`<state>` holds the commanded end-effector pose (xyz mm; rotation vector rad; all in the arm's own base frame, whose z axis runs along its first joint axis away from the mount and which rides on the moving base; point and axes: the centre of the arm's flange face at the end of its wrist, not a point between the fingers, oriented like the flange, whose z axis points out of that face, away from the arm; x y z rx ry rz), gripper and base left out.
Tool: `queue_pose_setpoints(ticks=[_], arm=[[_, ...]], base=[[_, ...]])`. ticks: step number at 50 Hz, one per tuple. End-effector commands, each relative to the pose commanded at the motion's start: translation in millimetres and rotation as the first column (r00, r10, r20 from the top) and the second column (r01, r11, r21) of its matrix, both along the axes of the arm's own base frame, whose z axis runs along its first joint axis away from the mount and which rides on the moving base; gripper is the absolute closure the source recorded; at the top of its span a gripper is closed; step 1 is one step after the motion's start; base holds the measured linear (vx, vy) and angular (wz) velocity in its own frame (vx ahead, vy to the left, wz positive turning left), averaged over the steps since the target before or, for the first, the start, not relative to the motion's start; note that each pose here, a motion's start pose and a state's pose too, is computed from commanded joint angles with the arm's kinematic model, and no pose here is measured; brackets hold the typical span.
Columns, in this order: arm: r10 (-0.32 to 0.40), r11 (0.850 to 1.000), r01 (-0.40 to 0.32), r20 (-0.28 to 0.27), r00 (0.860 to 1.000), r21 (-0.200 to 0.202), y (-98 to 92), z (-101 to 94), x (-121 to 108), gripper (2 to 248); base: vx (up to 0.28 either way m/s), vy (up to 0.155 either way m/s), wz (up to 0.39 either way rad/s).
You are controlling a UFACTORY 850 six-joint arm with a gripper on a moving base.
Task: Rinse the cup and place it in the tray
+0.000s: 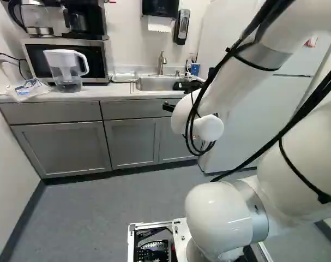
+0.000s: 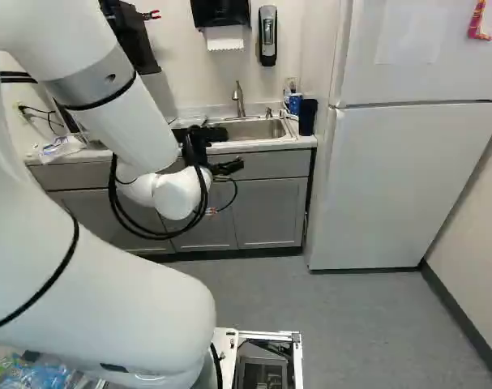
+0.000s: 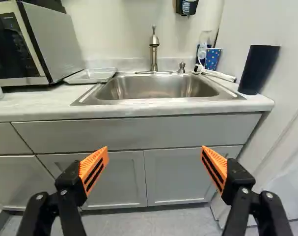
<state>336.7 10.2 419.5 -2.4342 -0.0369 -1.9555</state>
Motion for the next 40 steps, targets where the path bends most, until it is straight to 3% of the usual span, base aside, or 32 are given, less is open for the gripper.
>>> queue_pose_setpoints(ticks=[40], arm=[[0.006,1.0,-0.006,-0.007,1.0,0.0,3.7,34.3,44,3]], base=[[0.0,0.0,0.0]])
